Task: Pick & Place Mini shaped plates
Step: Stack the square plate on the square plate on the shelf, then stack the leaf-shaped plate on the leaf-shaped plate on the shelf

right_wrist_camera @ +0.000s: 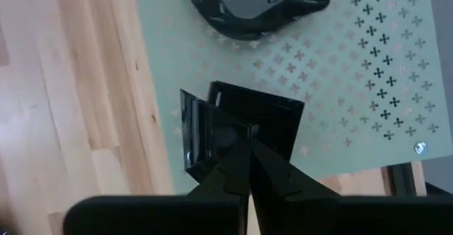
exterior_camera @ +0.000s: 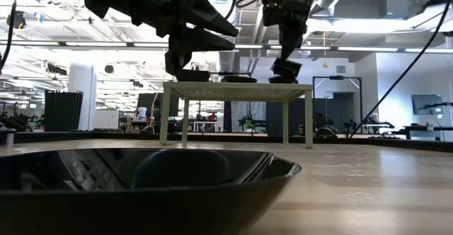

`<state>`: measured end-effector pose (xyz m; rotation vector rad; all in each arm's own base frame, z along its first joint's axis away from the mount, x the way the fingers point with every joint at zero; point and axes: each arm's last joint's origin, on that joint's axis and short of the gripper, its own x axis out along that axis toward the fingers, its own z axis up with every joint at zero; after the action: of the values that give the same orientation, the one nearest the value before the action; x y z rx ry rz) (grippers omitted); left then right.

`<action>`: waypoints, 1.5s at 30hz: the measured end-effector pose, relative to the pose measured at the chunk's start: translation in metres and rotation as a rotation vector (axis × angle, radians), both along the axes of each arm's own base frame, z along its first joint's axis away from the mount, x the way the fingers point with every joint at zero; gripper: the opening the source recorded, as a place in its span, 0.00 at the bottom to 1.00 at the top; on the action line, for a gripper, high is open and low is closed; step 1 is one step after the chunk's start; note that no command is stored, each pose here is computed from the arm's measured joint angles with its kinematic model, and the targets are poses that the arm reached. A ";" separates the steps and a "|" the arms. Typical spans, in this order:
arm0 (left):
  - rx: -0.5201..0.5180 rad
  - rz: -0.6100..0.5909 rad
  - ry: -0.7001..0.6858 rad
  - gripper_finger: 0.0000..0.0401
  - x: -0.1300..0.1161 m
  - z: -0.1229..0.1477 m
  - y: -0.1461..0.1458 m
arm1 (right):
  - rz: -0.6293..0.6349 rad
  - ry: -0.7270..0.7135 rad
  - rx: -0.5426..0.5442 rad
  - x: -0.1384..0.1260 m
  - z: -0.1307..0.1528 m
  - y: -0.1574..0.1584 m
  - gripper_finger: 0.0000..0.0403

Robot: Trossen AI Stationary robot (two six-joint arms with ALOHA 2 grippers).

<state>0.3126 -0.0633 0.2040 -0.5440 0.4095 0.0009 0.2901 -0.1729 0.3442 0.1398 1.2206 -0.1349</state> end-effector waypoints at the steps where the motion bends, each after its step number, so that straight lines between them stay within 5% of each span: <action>1: 0.000 0.000 0.000 0.24 0.000 0.000 0.000 | -0.003 0.005 0.002 0.000 -0.002 -0.002 0.00; 20: -0.001 0.001 -0.001 0.24 0.000 0.000 0.000 | -0.005 -0.018 -0.023 -0.004 0.000 -0.013 0.01; 34: -0.001 0.000 -0.004 0.24 0.000 0.000 0.000 | -0.054 0.014 -0.138 -0.003 0.004 -0.015 0.24; 40: -0.001 0.000 -0.004 0.24 0.000 0.000 0.000 | -0.101 0.014 -0.096 0.002 0.017 0.005 0.25; 45: 0.000 -0.006 -0.004 0.24 0.000 0.000 -0.002 | 0.036 0.055 -0.080 0.005 0.030 0.049 0.25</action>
<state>0.3123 -0.0652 0.2044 -0.5427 0.4074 -0.0061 0.2947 -0.1239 0.3738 0.0448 1.2695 -0.1570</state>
